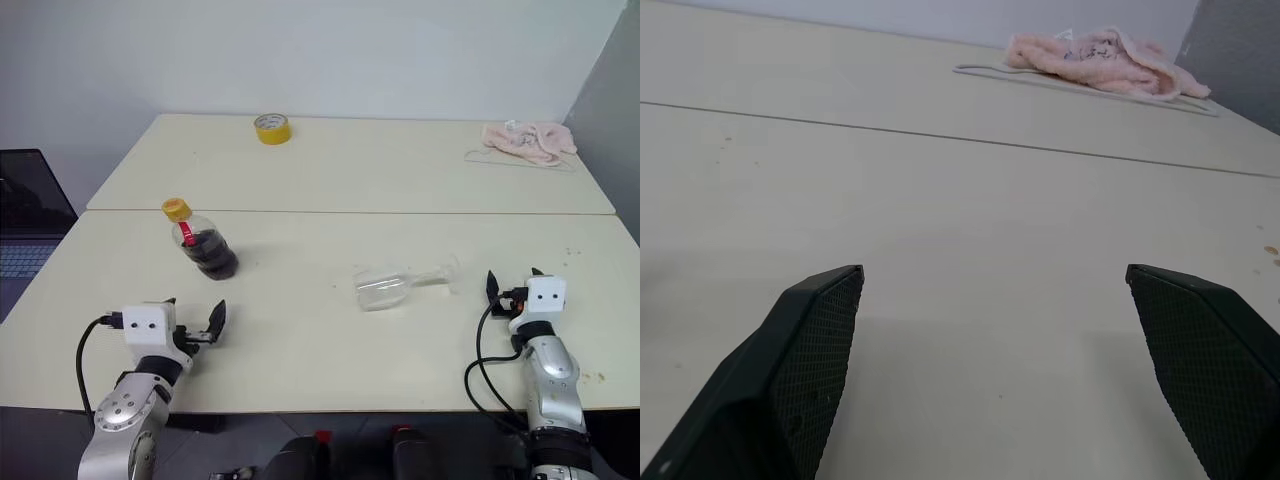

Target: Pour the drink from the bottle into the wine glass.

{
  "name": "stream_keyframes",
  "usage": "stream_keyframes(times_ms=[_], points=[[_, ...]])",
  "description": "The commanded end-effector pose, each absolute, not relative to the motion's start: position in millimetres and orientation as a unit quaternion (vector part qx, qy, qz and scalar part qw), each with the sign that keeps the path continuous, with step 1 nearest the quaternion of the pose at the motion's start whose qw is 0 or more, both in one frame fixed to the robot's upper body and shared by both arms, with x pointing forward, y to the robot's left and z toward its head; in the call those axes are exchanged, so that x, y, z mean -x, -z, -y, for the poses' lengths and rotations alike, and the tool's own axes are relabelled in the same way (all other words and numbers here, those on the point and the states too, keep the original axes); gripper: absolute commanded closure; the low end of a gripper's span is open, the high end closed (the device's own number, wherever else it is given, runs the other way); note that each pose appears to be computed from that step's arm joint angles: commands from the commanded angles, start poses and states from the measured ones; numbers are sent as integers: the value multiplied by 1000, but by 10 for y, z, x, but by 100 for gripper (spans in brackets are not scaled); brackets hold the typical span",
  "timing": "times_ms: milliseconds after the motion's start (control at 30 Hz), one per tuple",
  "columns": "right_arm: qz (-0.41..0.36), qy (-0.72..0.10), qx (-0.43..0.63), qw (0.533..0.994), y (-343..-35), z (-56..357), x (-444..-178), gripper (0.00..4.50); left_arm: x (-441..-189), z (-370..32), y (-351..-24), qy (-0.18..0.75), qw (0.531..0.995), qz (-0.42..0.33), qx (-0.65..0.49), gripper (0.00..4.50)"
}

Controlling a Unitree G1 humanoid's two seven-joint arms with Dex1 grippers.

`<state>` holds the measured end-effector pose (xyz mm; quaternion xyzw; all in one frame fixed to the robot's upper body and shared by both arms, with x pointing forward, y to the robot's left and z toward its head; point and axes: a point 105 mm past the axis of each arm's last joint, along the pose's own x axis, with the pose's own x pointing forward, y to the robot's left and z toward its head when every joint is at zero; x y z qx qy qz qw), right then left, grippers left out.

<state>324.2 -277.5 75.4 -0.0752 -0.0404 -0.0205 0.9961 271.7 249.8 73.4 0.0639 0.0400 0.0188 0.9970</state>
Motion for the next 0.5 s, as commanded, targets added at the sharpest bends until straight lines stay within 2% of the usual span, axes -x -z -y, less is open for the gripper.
stream_keyframes(times_ms=[33,233,500], points=[[71,24,80,994,-933,2789,-3253,0,-2739,-2489,-909,-14,996,-3,-82,4],[70,22,82,994,-929,2778,-3246,0,-2728,-2518,-866,-23,996,-19,-80,4],[71,15,85,994,-931,2747,-3242,0,-2726,-2578,-1012,-30,998,21,-59,4]])
